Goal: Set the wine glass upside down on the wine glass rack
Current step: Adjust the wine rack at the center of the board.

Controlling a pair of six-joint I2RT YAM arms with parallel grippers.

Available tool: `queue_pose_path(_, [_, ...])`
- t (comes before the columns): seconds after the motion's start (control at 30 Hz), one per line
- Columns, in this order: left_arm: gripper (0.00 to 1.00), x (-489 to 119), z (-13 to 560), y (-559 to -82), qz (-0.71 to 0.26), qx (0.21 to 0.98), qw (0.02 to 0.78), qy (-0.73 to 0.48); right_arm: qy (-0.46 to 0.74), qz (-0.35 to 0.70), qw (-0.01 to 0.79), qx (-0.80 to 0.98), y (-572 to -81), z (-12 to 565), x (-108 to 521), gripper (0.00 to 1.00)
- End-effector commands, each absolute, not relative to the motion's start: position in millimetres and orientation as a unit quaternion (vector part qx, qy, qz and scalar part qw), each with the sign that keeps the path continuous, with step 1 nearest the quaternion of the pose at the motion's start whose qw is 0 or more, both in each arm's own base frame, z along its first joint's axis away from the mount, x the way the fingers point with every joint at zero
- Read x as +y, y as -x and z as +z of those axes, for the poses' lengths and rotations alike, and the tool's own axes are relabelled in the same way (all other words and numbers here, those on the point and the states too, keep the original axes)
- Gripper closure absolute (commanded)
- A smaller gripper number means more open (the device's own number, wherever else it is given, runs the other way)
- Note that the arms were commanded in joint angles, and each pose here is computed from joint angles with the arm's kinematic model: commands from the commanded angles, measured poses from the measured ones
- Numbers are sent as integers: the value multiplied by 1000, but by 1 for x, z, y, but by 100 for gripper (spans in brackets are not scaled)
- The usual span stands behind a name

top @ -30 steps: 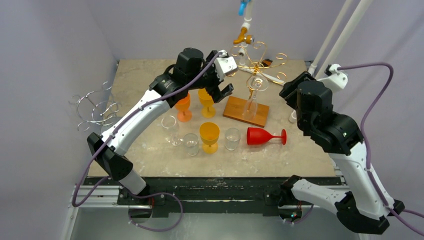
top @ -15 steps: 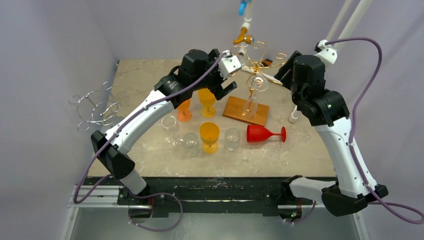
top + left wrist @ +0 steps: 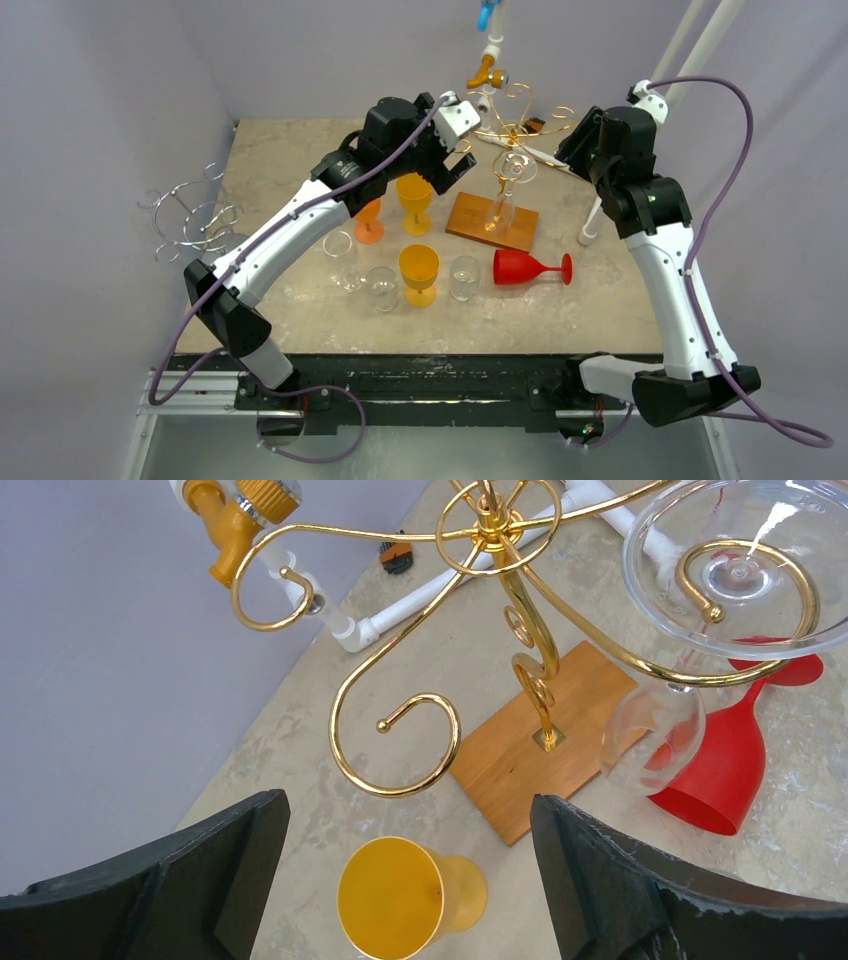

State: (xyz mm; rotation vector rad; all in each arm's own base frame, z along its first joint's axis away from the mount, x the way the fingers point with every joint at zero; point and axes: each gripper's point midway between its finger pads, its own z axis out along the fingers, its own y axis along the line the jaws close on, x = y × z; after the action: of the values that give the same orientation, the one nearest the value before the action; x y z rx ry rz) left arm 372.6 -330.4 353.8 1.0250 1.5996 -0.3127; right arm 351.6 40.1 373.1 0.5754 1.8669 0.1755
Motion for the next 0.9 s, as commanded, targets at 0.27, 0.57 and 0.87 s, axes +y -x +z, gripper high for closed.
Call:
queue_pose_path(0.27, [0,-339,361,-396,-125,693,584,-404,-219,118,573,781,-360,375,47,59])
queue_pose_path(0.57, [5,-331,362,-413,-86,705,593,-380,-218,106,575,781,-358,370,43,70])
queue_pose_path(0.87, [10,-325,373,-427,-71,712,608,-344,-220,127,581,774,-348,368,46,80])
